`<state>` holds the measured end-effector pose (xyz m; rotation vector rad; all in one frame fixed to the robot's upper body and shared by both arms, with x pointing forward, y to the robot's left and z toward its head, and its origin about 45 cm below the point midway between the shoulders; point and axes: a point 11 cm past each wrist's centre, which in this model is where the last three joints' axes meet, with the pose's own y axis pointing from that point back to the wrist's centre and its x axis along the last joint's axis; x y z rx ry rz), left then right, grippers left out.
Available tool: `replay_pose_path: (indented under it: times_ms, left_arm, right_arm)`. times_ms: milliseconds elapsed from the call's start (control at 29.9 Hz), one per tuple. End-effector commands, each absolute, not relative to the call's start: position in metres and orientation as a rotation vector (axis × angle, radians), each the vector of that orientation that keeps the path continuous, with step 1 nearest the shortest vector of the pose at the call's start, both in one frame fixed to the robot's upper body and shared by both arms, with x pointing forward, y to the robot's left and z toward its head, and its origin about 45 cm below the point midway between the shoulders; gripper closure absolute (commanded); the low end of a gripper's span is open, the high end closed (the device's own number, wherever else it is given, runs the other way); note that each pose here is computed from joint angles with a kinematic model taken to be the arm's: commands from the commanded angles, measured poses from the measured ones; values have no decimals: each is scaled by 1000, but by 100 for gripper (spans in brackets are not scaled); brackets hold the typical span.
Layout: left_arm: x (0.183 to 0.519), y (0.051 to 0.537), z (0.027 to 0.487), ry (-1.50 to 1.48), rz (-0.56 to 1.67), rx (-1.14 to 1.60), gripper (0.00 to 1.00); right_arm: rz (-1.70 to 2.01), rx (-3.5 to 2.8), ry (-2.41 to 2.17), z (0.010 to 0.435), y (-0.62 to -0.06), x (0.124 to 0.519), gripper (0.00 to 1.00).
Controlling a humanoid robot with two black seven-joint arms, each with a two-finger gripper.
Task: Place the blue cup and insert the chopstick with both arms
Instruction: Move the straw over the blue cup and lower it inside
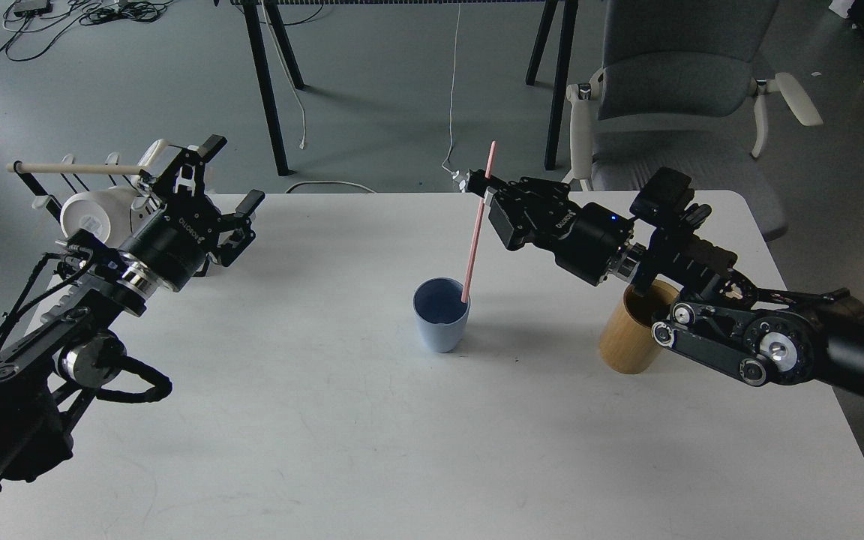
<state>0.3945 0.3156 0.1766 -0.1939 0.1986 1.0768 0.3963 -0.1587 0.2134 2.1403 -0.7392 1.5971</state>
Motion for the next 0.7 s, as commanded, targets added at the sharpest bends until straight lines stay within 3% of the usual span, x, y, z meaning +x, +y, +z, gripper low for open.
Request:
replay_pose_path:
  times_ms: [0,334,468,535,568,635,668]
  left_arm:
    - [394,316,176,200,1079,-192,4]
    - [393,318,173,206,1085,-190,3]
    - [393,318,174,204,1085,-192,3]
    - [393,318,174,204,1085,-192,3]
    - [393,318,174,204,1085,-192,3]
    - [393,318,174,204,1085,-192,3]
    - [393,317,174,205,1085,-193,3]
  right_arm:
    - [1587,2143,-737,207,-154,396,100]
    - [1550,2145,-701,186,-146,393,98]
    - [1525,2148,-701,176,-145,391,88]
    - [1523,2154,-700,175,-143,390,76]
    - [1522,2156,-702,175,-143,389,64]
    - [1512,2161,-708,173,-143,388,28]
    - [1504,2166,-715,172,-143,387,22]
